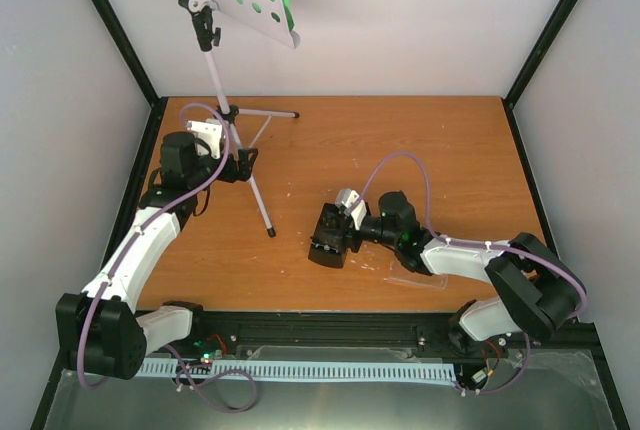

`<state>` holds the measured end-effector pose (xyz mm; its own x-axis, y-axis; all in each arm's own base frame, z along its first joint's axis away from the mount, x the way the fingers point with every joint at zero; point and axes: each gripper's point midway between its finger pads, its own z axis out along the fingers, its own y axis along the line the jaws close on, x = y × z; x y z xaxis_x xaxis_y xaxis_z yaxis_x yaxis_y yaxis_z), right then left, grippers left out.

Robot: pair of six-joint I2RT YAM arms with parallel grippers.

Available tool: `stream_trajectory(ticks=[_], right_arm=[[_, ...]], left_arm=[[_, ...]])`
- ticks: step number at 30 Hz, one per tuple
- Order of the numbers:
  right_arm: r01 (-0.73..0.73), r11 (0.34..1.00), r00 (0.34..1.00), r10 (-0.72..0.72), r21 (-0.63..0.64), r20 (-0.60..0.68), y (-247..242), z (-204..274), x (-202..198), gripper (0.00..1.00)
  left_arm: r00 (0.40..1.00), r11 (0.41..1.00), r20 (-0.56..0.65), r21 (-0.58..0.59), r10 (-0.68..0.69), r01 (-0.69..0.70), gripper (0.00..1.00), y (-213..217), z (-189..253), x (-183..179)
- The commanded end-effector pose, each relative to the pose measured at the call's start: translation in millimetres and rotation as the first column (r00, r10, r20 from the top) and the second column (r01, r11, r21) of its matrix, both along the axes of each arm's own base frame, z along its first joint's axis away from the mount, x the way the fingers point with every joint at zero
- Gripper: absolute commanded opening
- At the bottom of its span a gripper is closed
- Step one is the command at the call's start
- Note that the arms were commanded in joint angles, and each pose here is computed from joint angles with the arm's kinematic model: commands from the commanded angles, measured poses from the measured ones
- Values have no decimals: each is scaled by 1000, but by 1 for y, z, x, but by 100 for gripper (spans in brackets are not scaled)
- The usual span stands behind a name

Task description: Pack up the instrument practice props

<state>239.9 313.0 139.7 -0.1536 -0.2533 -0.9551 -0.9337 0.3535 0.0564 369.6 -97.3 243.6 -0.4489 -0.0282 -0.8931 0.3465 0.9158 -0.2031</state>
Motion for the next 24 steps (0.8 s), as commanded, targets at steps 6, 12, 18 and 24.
stream_trajectory(ticks=[6,12,18,24], right_arm=[[-18,999,1000,18,40,-5,-3,4,-3,68],[-26,999,999,27,43,-21,-4,0,-6,65],[-18,999,1000,19,49,-23,-6,0,-5,64],[-11,999,1000,13,48,-23,-7,0,-3,64]], left_arm=[[987,988,58,-28,-148,150,100,-22,13,-5],[913,902,78,-141,-400,407,98,-67,18,-31],[745,719,76,-211,-663,662,94,-127,10,-74],[606,567,55,-296,-794,769,87,-159,0,-102]])
